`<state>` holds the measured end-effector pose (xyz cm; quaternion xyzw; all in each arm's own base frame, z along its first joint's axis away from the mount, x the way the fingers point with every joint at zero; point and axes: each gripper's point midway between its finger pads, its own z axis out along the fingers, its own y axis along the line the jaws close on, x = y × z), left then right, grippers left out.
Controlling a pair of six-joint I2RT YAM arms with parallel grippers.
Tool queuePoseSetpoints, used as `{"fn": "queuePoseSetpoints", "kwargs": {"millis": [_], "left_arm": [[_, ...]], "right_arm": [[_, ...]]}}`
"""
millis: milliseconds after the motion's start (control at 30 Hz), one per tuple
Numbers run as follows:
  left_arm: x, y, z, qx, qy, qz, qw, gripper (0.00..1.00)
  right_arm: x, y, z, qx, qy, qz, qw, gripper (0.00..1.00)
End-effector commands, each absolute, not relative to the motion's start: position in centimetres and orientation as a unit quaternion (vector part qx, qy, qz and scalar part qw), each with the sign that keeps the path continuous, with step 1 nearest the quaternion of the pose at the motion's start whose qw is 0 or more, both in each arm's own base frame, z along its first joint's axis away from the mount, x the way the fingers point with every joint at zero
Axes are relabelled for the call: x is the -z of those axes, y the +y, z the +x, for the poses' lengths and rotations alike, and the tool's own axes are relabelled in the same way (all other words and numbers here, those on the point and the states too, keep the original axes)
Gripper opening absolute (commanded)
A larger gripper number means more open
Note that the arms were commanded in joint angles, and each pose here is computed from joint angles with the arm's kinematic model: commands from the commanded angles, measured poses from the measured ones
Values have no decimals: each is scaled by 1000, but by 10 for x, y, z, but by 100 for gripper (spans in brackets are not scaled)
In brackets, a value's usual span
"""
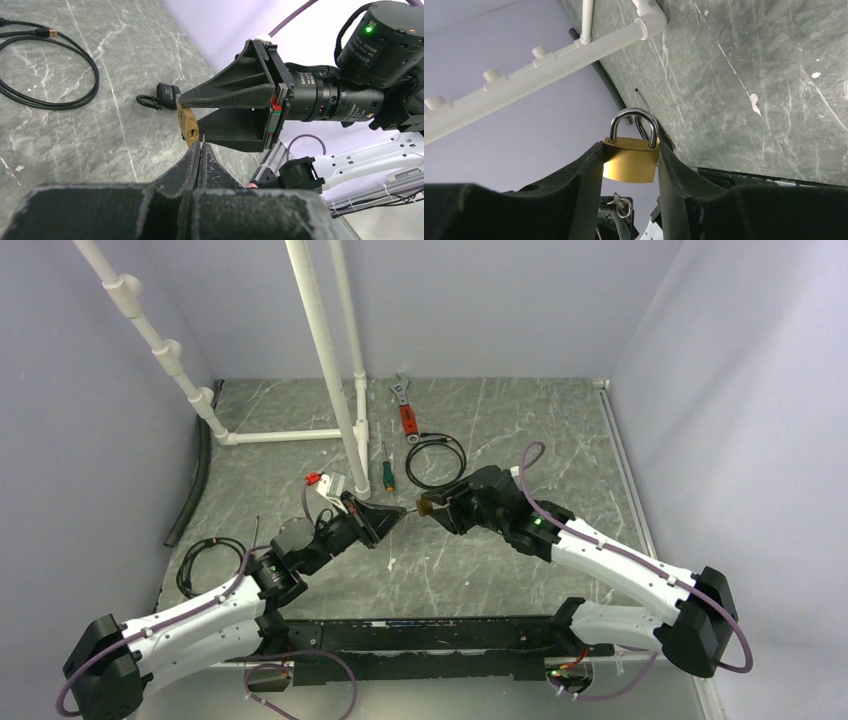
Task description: Unlock with the key
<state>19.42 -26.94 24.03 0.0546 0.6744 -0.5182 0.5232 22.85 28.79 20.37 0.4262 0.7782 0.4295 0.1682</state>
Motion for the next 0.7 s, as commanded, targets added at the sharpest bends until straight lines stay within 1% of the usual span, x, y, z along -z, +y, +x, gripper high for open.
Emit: {"fn": "queuePoseSetpoints", "kwargs": {"millis": [0,667], "left_arm": [[-251,-272,196,531,656,50,534,0],[-240,-270,195,523,666,52,529,0]], "right_arm": [[-224,296,234,-459,765,418,174,0],[-223,294,235,-450,767,423,175,0]]}}
